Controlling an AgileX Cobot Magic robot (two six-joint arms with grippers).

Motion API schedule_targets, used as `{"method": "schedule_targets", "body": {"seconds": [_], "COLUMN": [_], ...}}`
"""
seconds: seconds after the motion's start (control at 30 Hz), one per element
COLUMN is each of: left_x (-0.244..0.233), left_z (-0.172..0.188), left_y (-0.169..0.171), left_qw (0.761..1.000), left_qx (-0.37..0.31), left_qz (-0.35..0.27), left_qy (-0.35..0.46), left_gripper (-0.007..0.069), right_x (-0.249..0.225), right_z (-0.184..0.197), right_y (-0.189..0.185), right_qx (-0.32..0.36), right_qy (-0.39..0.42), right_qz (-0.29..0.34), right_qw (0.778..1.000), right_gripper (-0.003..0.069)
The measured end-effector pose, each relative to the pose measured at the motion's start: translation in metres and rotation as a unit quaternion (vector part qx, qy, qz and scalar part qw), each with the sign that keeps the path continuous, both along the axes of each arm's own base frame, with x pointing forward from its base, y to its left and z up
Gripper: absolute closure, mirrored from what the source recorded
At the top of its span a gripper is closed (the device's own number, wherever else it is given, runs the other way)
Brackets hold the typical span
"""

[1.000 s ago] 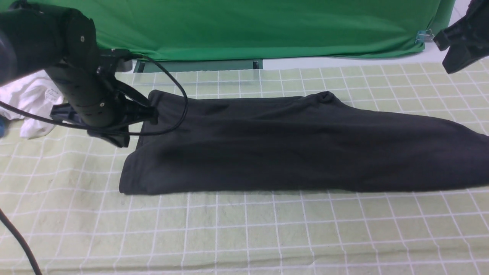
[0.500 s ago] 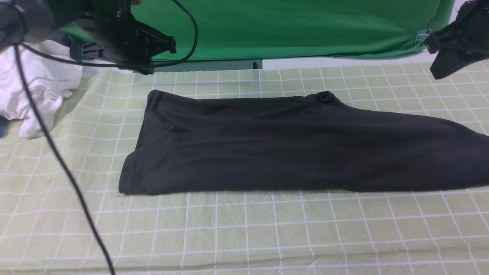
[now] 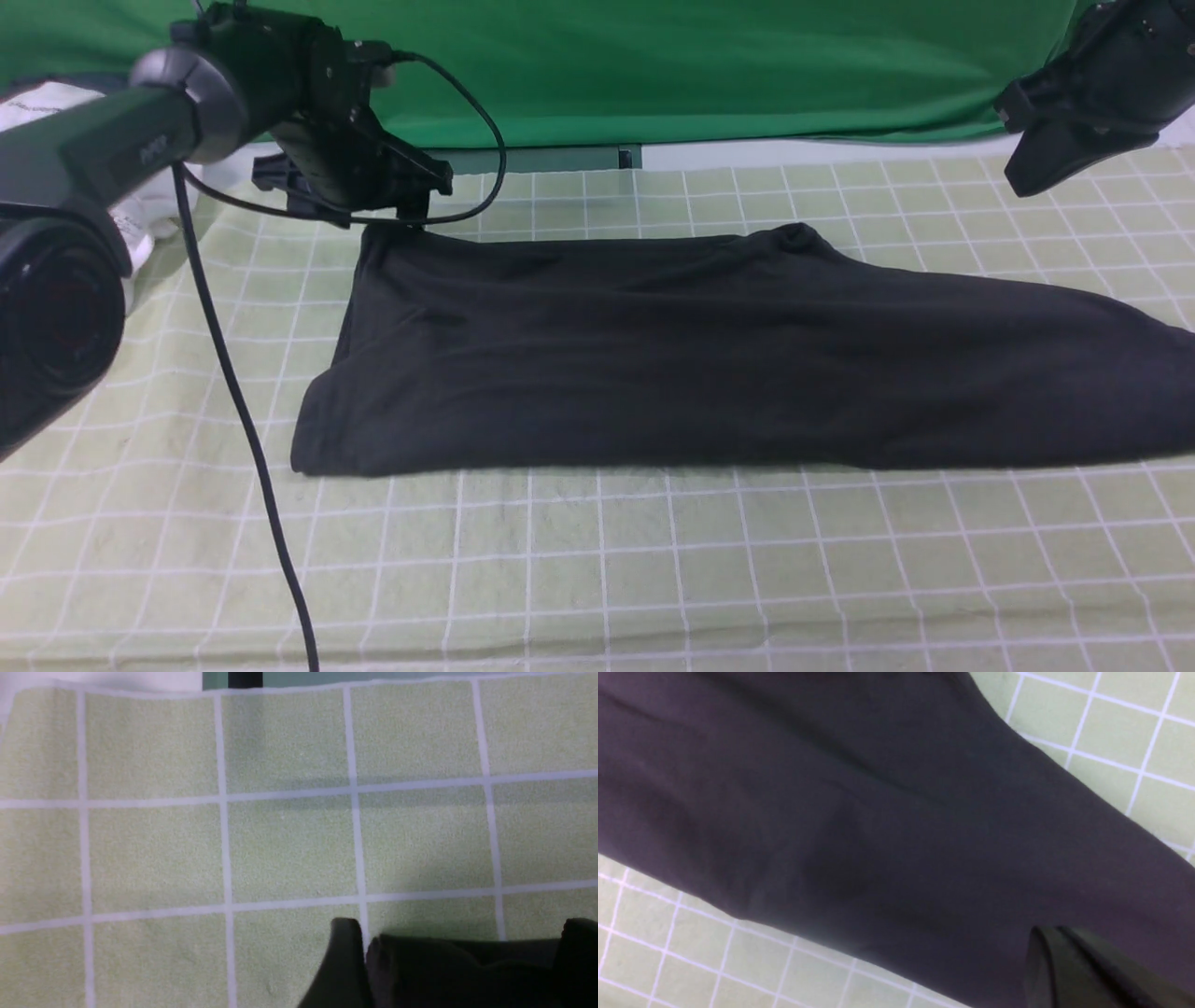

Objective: Fold a long-sleeved shirt over a green coffee tablecloth.
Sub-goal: 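Pull the folded dark garment lengthwise by its ends to straighten it flat on the table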

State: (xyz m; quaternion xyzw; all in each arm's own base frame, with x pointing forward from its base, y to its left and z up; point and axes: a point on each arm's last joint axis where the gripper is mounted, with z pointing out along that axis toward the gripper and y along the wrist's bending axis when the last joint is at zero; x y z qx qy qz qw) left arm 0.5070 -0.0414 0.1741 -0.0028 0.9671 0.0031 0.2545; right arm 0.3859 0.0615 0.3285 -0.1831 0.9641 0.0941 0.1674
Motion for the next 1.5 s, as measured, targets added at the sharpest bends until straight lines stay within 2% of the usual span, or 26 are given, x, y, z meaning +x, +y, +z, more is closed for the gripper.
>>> {"method": "schedule_targets", "body": {"seconds": [0.1, 0.17, 0.27, 0.33, 0.37, 0.47, 0.6, 0.73, 1.13, 1.3, 1.37, 1.5], "left_x": [0.001, 0.002, 0.001, 0.001, 0.000, -0.001, -0.003, -0.004, -0.005, -0.007, -0.009, -0.017], "left_z": [-0.010, -0.014, -0.016, -0.015, -0.014, -0.009, 0.006, 0.019, 0.017, 0.023, 0.036, 0.073], "left_y": [-0.002, -0.003, -0.004, -0.003, -0.003, -0.003, -0.003, 0.001, 0.013, 0.015, 0.019, 0.024], "left_qw": [1.000, 1.000, 1.000, 1.000, 1.000, 1.000, 1.000, 0.999, 0.999, 0.999, 0.999, 0.997], "left_qx": [-0.013, -0.020, -0.025, -0.023, -0.022, -0.022, -0.020, -0.021, -0.017, -0.001, 0.028, 0.073], "left_qz": [0.004, 0.007, 0.008, 0.004, 0.003, 0.002, 0.002, 0.028, 0.049, 0.049, 0.035, 0.001], "left_qy": [0.007, 0.011, 0.016, 0.019, 0.020, 0.018, 0.007, -0.008, 0.004, 0.022, 0.027, 0.030], "left_gripper": [0.0081, 0.0143, 0.0340, 0.0503, 0.0549, 0.0593, 0.0597, 0.0597, 0.0578, 0.0476, 0.0395, 0.0351], "right_x": [0.000, 0.000, 0.000, 0.000, 0.000, 0.000, 0.000, 0.000, 0.000, -0.001, -0.004, -0.008], "right_z": [0.000, 0.000, 0.000, 0.000, 0.000, 0.000, 0.000, 0.000, 0.000, 0.002, 0.008, 0.015], "right_y": [0.000, 0.000, 0.000, 0.000, 0.000, 0.000, 0.000, 0.000, -0.001, -0.008, -0.017, -0.035], "right_qx": [0.001, 0.001, 0.001, 0.001, 0.001, 0.002, 0.002, 0.002, -0.004, -0.041, -0.059, -0.067], "right_qy": [0.000, 0.000, 0.000, 0.000, 0.000, 0.000, 0.000, 0.000, -0.001, -0.007, -0.015, -0.021], "right_qz": [0.000, 0.000, 0.000, 0.000, 0.000, 0.000, 0.000, 0.000, 0.001, -0.020, -0.037, -0.071], "right_qw": [1.000, 1.000, 1.000, 1.000, 1.000, 1.000, 1.000, 1.000, 1.000, 0.999, 0.997, 0.995], "right_gripper": [0.0662, 0.0662, 0.0662, 0.0660, 0.0659, 0.0657, 0.0654, 0.0650, 0.0650, 0.0638, 0.0617, 0.0566]}}
